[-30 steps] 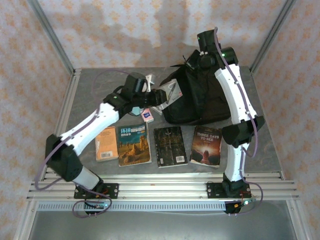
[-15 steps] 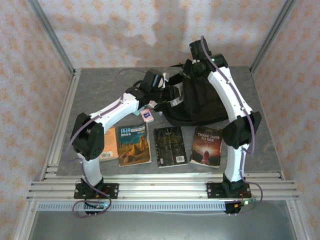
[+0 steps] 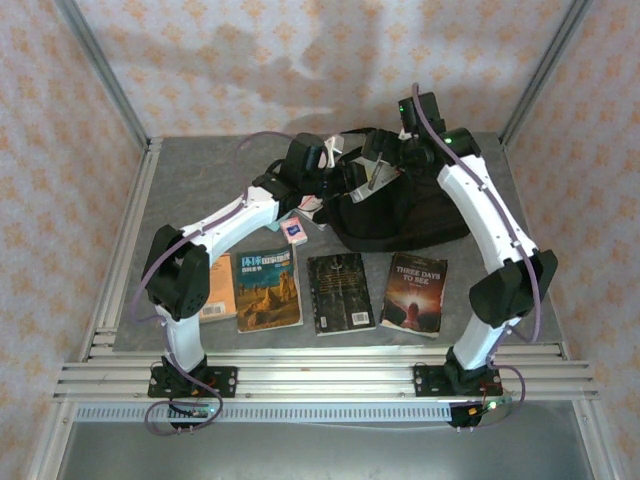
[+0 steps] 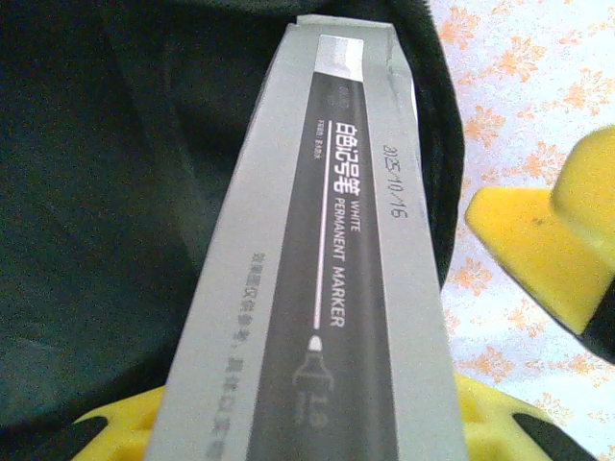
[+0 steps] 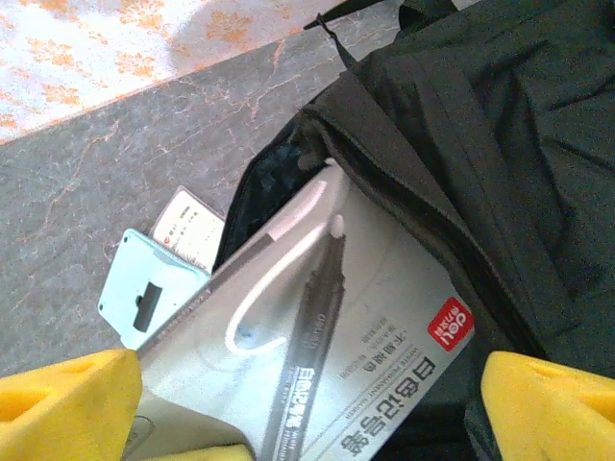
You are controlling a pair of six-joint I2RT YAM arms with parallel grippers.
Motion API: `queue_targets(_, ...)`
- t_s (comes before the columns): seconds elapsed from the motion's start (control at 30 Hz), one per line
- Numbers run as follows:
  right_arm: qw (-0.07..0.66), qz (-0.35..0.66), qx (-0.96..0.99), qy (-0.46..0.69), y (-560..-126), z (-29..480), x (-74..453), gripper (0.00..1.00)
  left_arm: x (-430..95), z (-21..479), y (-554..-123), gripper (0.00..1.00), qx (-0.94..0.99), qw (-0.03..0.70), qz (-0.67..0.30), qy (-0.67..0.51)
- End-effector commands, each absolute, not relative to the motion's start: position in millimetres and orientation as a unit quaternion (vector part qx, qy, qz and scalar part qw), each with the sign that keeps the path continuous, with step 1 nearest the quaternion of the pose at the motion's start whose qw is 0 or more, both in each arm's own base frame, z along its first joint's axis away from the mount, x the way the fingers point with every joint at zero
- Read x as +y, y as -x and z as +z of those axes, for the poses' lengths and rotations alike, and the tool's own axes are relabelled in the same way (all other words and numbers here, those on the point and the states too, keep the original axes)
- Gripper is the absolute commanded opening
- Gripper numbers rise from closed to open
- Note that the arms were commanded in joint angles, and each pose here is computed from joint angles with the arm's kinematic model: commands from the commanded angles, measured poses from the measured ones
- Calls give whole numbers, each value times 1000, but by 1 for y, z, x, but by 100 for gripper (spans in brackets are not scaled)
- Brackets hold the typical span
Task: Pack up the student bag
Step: Place the pencil case in the student bag.
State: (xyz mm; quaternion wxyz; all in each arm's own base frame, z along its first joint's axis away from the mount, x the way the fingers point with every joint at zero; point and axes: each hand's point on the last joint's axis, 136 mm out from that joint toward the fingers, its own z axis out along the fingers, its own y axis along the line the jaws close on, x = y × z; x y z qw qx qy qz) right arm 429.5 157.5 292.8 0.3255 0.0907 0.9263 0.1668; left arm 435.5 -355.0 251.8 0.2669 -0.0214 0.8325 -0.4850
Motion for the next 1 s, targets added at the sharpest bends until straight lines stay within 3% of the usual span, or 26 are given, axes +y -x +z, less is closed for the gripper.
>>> queue_targets(0.0, 324, 176, 927, -75, -429, 287, 150, 95, -364, 276, -432, 32, 808, 283, -517, -1)
queue_targets(0.37, 338, 116, 928, -104, -427, 274, 97, 99, -363, 265, -431, 31, 816, 275, -509, 5)
queue_targets(0.57, 363, 149, 913, -111, -437, 289, 88, 98, -362, 251, -432, 31, 824, 266, -500, 10)
queue_targets(0.8, 354, 150, 918, -96, -450, 281, 89, 90, -362, 244, -433, 30, 829, 261, -495, 12)
queue_targets(0.97, 309, 194, 928, -72, -458, 258, 110, 74, -360, 243, -434, 30, 829, 260, -494, 14)
